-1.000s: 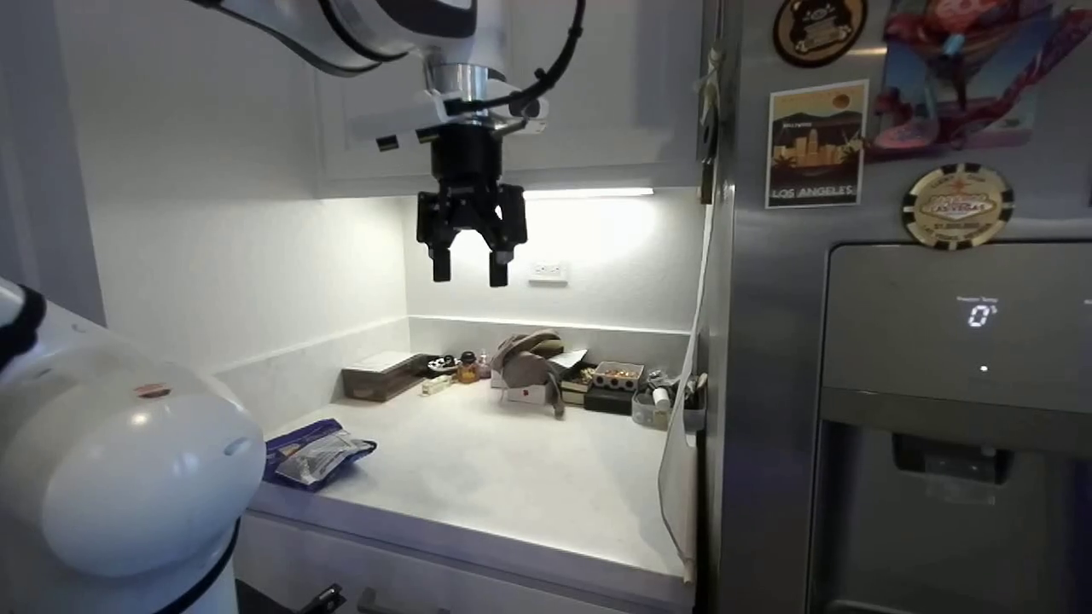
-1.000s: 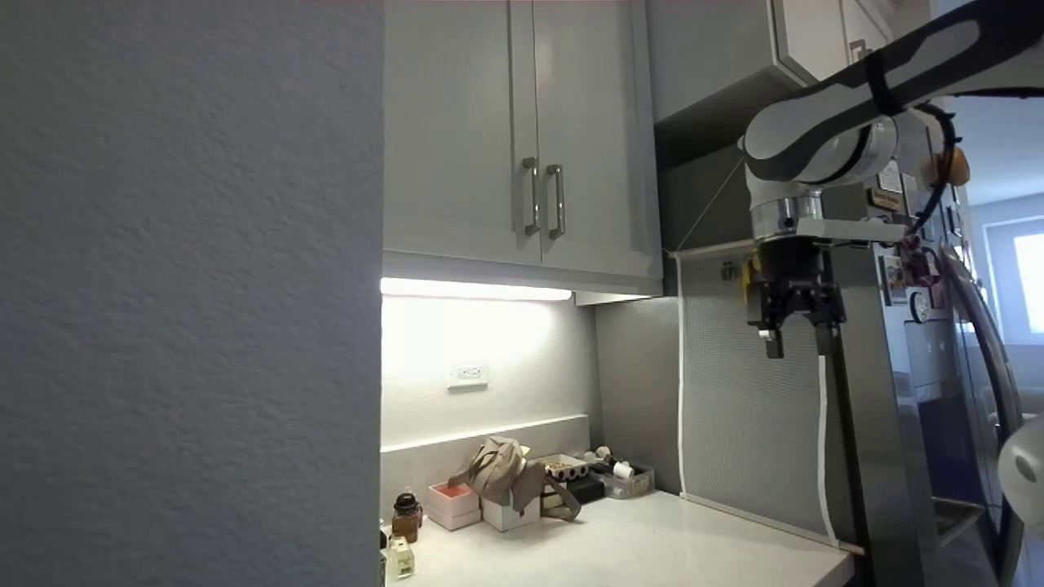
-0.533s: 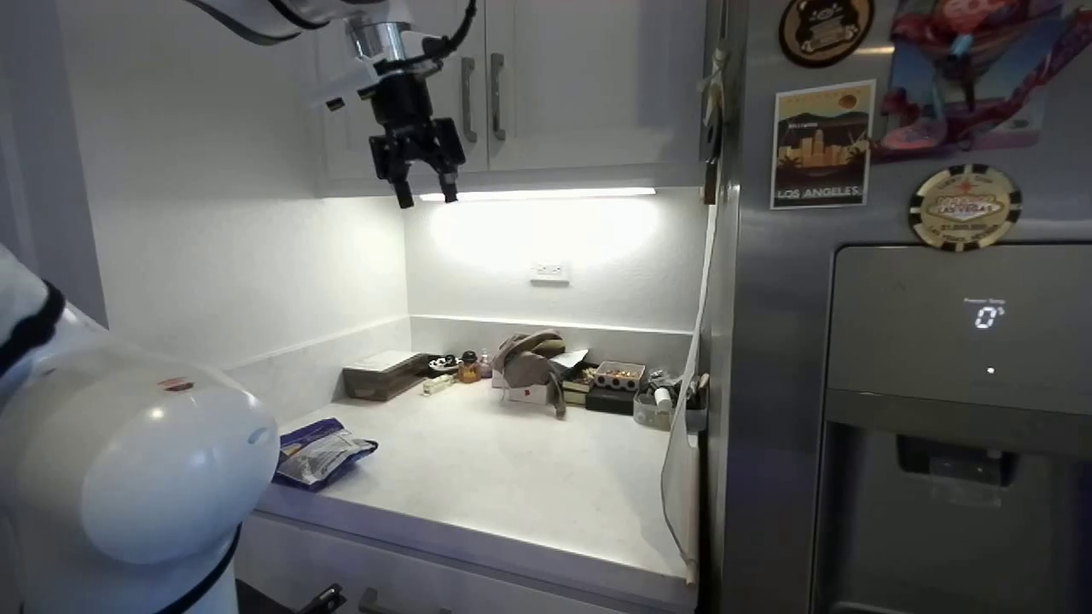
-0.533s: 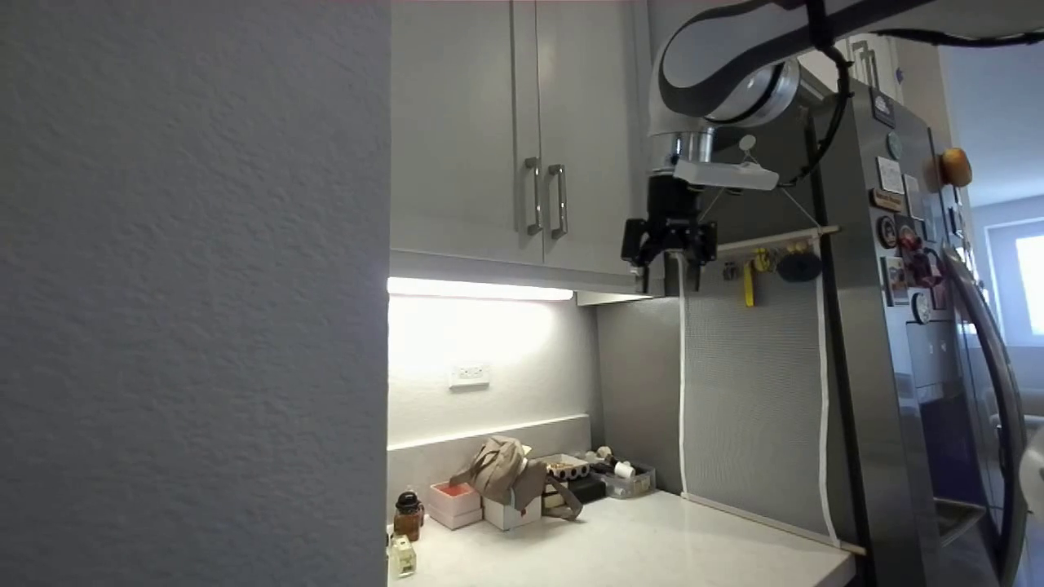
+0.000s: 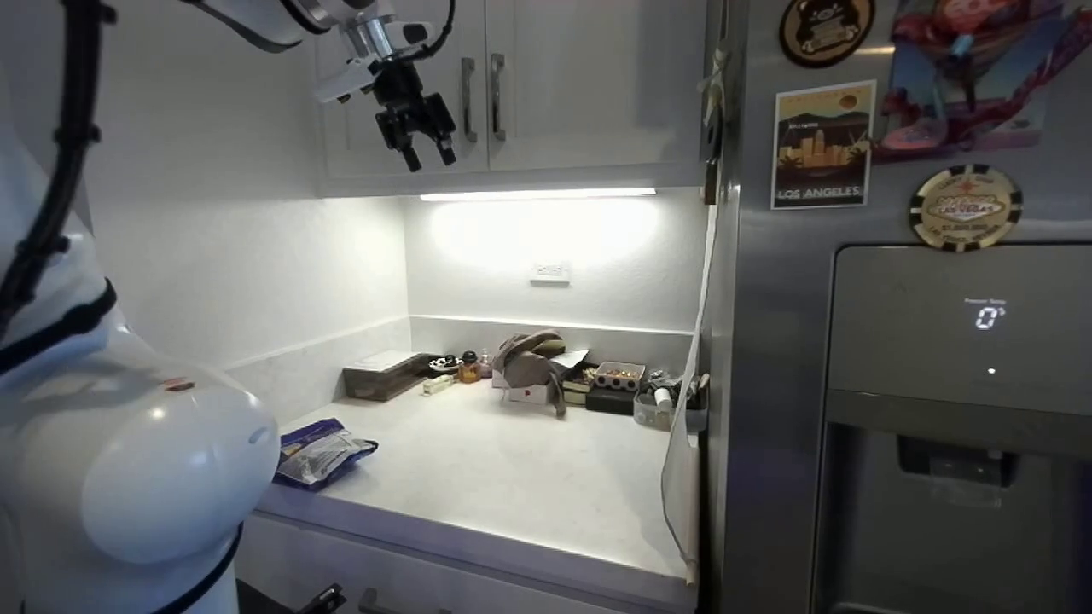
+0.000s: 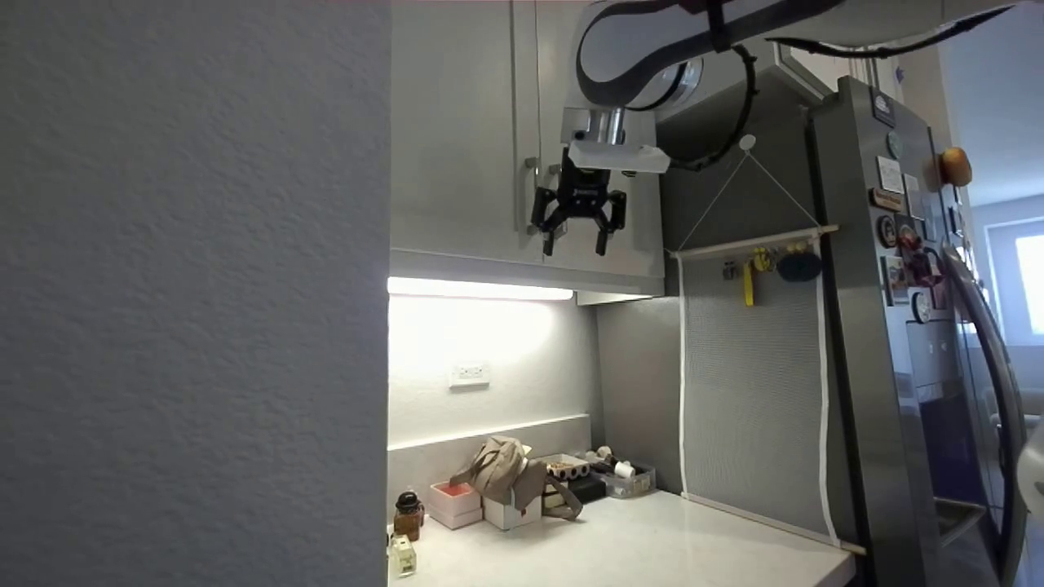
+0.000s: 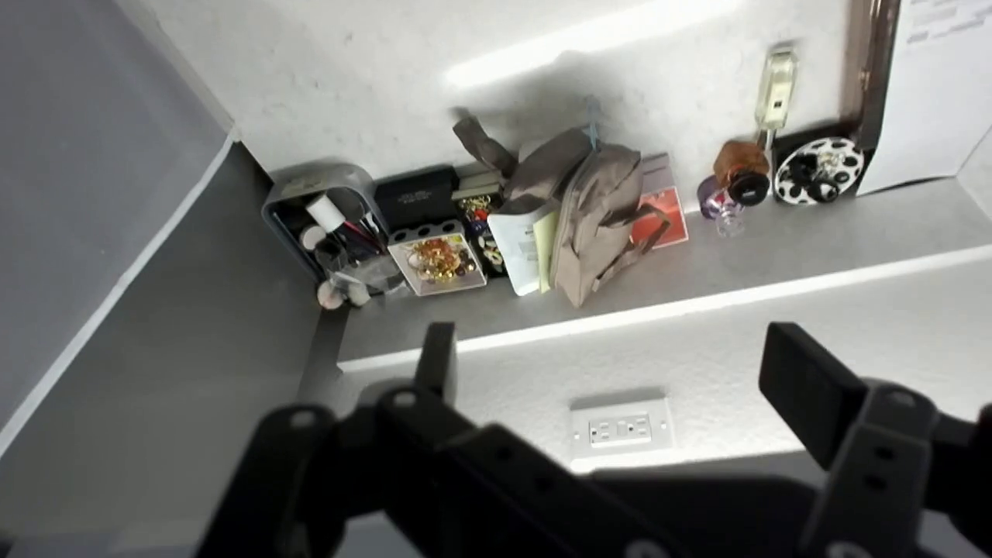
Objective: Open the left and right door of the upper cabinet
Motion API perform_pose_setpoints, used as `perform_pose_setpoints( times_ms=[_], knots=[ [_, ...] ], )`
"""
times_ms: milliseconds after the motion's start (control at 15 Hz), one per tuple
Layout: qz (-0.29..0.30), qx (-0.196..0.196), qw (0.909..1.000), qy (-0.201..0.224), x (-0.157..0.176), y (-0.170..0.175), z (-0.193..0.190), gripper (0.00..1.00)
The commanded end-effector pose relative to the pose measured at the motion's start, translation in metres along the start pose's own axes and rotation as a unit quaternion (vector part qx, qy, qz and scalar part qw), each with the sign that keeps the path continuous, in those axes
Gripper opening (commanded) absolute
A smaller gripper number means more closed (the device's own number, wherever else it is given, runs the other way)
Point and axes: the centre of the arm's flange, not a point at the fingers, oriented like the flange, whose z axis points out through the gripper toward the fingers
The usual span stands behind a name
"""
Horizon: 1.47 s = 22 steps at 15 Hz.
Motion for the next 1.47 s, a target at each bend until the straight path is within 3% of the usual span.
perform_pose_setpoints(
  times_ms=[0,867,1400],
  knots=[
    [0.014,-0.010,0.9990,0.041,0.042,-0.022,-0.017,1.00],
    [-0.013,-0.007,0.9809,0.194,0.090,-0.013,-0.049,1.00],
    [-0.017,0.016,0.9740,0.225,0.092,0.003,-0.056,1.00]
  ],
)
